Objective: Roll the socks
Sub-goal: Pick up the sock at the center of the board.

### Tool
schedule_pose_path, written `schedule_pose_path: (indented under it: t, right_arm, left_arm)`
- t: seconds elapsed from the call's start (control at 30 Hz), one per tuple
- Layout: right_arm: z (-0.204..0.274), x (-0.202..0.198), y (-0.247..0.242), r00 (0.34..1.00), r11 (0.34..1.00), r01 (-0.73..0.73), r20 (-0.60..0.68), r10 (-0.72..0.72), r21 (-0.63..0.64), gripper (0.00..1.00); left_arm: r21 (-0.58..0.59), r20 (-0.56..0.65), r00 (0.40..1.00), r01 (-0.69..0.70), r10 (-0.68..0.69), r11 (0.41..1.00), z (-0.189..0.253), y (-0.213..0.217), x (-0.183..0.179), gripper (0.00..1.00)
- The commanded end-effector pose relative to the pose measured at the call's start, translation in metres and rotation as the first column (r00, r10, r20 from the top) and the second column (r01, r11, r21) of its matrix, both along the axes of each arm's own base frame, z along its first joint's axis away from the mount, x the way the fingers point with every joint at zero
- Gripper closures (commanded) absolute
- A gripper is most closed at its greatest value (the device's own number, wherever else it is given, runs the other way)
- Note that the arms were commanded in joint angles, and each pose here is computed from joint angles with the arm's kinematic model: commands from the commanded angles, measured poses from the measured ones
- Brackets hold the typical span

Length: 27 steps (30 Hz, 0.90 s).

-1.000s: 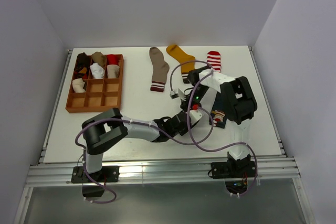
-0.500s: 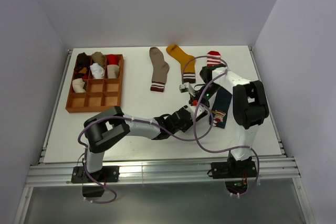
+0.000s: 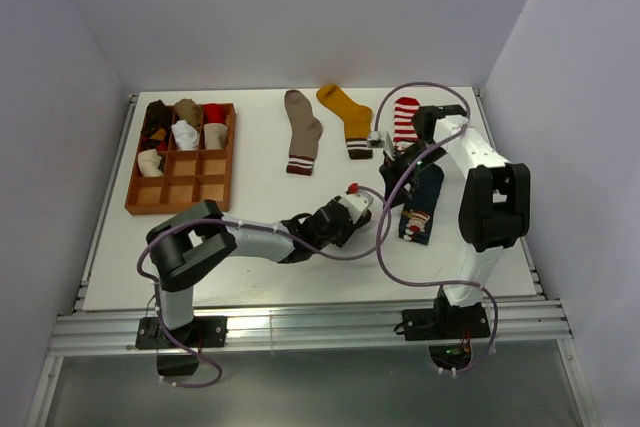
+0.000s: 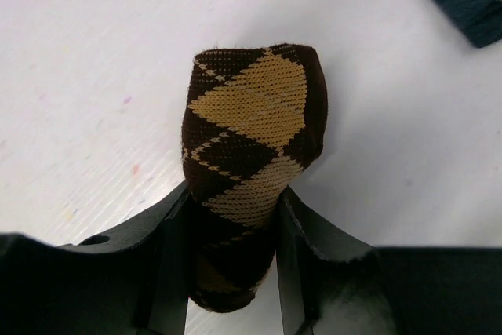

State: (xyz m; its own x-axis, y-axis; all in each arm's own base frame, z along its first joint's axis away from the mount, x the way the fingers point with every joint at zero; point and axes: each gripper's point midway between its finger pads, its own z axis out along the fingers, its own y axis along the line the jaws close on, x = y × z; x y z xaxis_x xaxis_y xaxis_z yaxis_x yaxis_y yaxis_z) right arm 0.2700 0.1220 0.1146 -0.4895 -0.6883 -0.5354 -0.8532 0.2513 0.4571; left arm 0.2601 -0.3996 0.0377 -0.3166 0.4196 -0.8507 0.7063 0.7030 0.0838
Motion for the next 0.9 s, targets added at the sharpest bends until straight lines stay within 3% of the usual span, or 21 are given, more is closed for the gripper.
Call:
schedule_pose_path:
  t: [0.0, 0.37, 0.57, 0.77, 0.87]
  right_arm:
    - [0.03, 0.024, -0.009, 0.99, 0.99, 0.14, 0.026, -0.14, 0.027, 0.27]
    - [0.052, 0.053, -0.03, 0.937, 0.946, 0.323, 0.127, -0.324, 0.035, 0.27]
    - [0.067, 0.054, -0.031, 0.925, 0.942, 0.331, 0.178, -0.336, 0.057, 0.27]
    - [0.076, 0.058, -0.029, 0.925, 0.943, 0.325, 0.182, -0.333, 0.073, 0.27]
    - [0.08, 0.061, -0.027, 0.925, 0.942, 0.324, 0.18, -0.334, 0.084, 0.27]
  left_arm:
    - [0.014, -0.097, 0.992, -0.078, 0.079, 0.997, -0.005, 0.037, 0.003, 1.0]
    - [-0.186, -0.079, 0.971, -0.239, 0.228, 0.953, 0.085, 0.078, 0.05, 1.0]
    - [-0.184, -0.021, 0.921, -0.387, 0.39, 0.904, 0.124, 0.129, 0.078, 1.0]
    - [-0.187, 0.071, 0.771, -0.612, 0.632, 0.768, 0.163, 0.208, 0.11, 1.0]
    - [-0.175, 0.136, 0.656, -0.721, 0.742, 0.67, 0.175, 0.254, 0.121, 1.0]
